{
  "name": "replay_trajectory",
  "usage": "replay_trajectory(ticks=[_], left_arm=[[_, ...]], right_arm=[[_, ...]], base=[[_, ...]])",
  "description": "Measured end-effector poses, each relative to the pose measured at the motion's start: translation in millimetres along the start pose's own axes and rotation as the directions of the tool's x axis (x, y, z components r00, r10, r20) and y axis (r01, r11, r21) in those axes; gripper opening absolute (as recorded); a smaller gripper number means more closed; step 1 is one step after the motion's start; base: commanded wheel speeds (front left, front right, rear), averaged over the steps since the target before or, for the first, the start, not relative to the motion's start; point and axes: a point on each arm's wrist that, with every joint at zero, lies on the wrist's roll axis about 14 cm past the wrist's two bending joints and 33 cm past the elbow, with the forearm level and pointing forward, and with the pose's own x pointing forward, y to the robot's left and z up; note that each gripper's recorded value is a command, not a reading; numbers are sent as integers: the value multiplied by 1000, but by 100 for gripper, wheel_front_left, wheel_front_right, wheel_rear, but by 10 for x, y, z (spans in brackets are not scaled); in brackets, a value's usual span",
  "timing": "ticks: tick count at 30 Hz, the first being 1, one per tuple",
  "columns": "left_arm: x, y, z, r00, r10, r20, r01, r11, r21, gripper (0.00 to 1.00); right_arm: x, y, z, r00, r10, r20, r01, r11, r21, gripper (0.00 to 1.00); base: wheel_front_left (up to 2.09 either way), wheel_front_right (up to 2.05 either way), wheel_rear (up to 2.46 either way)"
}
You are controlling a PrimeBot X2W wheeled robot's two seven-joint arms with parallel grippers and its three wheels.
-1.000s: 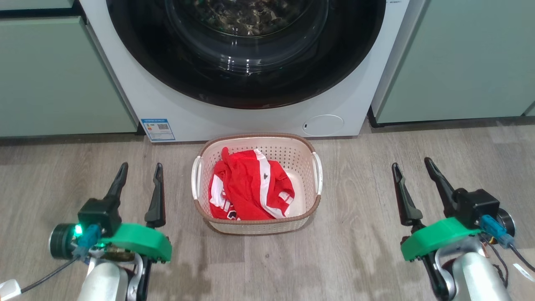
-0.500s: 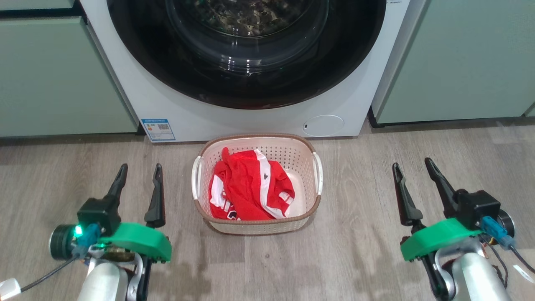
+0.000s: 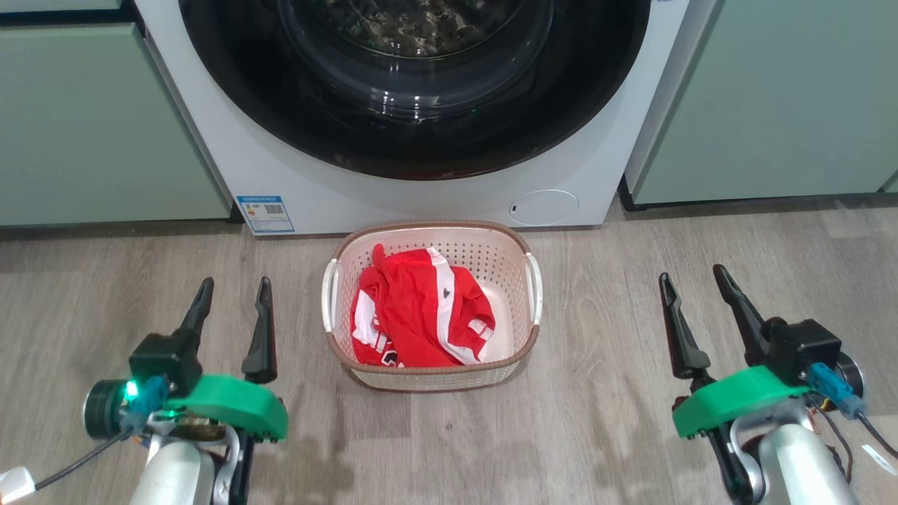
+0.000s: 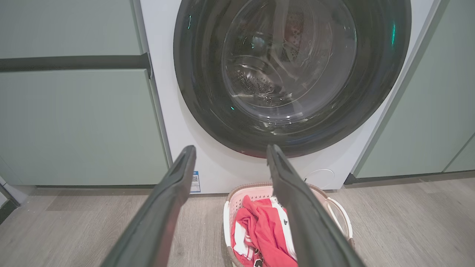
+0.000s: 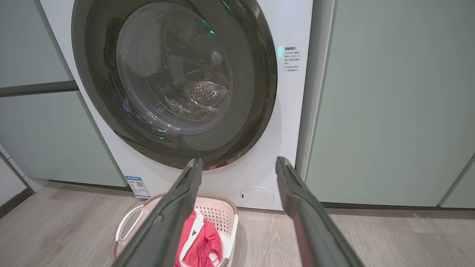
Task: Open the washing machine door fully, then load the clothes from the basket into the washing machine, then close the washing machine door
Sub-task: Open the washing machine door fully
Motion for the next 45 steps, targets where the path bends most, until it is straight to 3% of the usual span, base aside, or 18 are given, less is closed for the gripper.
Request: replay_trajectory(ticks=[15,45], left_arm=[[22,-24,23,1000,-13,11,13,1000,8,100],[68,-105,43,999,-38,22,38,999,-3,100]], right_arm=[[-12,-30,-2,1000,-10,1,10,1000,9,100],[-54,-145,-17,999,-48,0,48,999,25,100]], base=[[23,23,-47],[105,105,-210]])
